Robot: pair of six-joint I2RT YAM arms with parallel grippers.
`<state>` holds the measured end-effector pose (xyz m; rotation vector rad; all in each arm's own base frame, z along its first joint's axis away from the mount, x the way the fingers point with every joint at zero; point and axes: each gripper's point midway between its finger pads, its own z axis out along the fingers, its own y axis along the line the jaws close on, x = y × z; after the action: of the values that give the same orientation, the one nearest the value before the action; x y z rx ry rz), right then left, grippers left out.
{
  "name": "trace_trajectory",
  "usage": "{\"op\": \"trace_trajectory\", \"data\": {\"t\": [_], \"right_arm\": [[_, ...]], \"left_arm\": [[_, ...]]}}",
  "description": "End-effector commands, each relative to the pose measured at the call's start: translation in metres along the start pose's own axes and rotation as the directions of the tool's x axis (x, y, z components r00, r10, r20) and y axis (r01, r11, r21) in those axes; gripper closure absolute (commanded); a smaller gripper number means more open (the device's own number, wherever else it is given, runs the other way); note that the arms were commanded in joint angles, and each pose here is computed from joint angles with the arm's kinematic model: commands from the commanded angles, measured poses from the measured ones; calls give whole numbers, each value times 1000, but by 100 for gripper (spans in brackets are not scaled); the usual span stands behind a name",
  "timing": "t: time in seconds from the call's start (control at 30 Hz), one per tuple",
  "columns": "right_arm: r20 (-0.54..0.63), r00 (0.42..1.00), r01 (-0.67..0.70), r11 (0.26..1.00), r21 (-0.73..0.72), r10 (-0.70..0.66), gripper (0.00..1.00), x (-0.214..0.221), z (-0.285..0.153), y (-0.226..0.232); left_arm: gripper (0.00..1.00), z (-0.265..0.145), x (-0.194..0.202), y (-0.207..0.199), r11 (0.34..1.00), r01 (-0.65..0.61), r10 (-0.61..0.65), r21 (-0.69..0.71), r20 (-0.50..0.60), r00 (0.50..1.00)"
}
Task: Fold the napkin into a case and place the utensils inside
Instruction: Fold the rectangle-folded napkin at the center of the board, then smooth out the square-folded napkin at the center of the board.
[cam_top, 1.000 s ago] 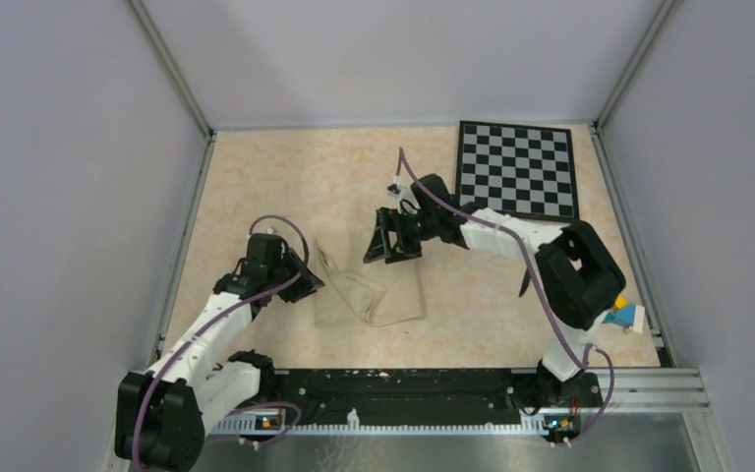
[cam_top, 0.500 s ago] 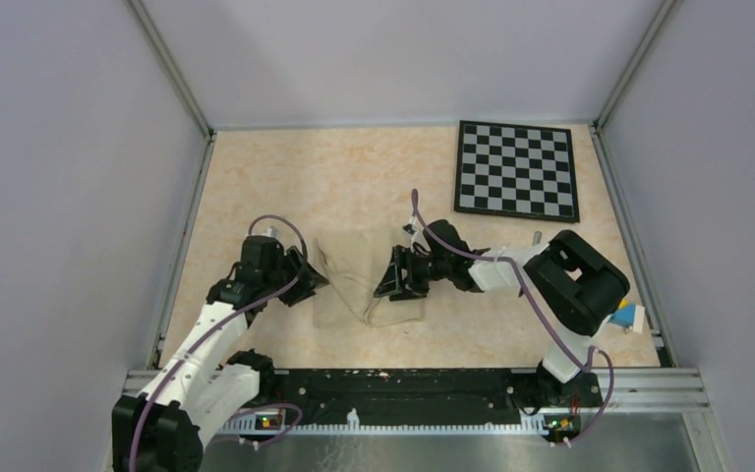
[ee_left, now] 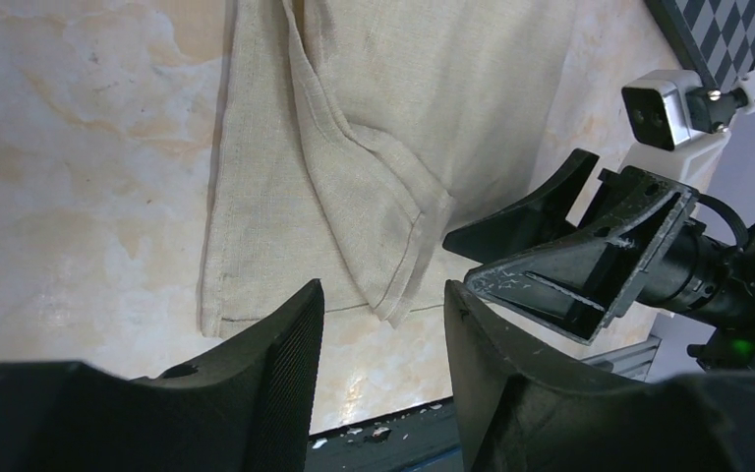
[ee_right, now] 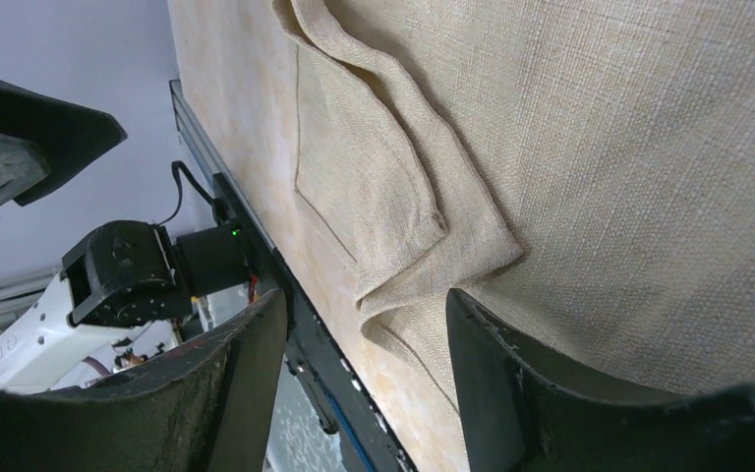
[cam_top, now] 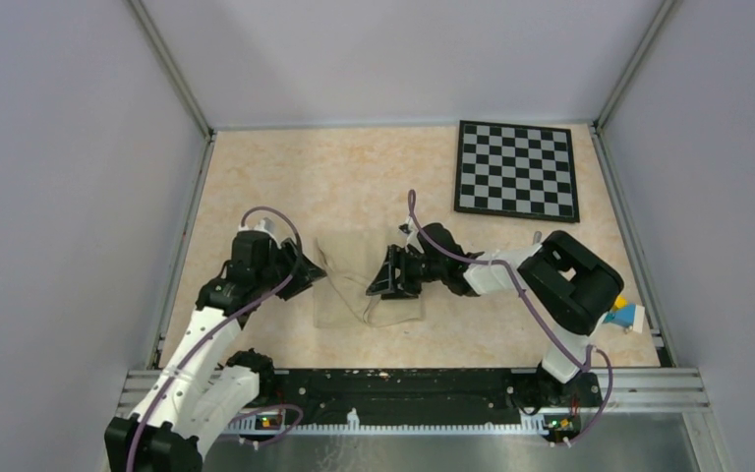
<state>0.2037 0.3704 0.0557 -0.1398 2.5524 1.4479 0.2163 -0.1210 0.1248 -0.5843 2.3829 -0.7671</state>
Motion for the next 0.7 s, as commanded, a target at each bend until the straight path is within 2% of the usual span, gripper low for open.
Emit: {"op": "trace_trajectory", "data": {"t": [0.0, 0.43, 0.67], "right_arm": [[15, 1000, 6, 1000, -21, -6, 40, 0, 9, 4], [4, 998, 64, 997, -46, -64, 41, 1, 33, 23], [48, 975, 220, 975, -29, -219, 48, -9, 56, 61]], "left_arm": [[46, -16, -17, -18, 998, -44, 41, 37, 57, 998], [45, -34, -30, -33, 996, -71, 64, 59, 112, 992], [44, -47, -39, -36, 996, -70, 61, 51, 171, 983]]}}
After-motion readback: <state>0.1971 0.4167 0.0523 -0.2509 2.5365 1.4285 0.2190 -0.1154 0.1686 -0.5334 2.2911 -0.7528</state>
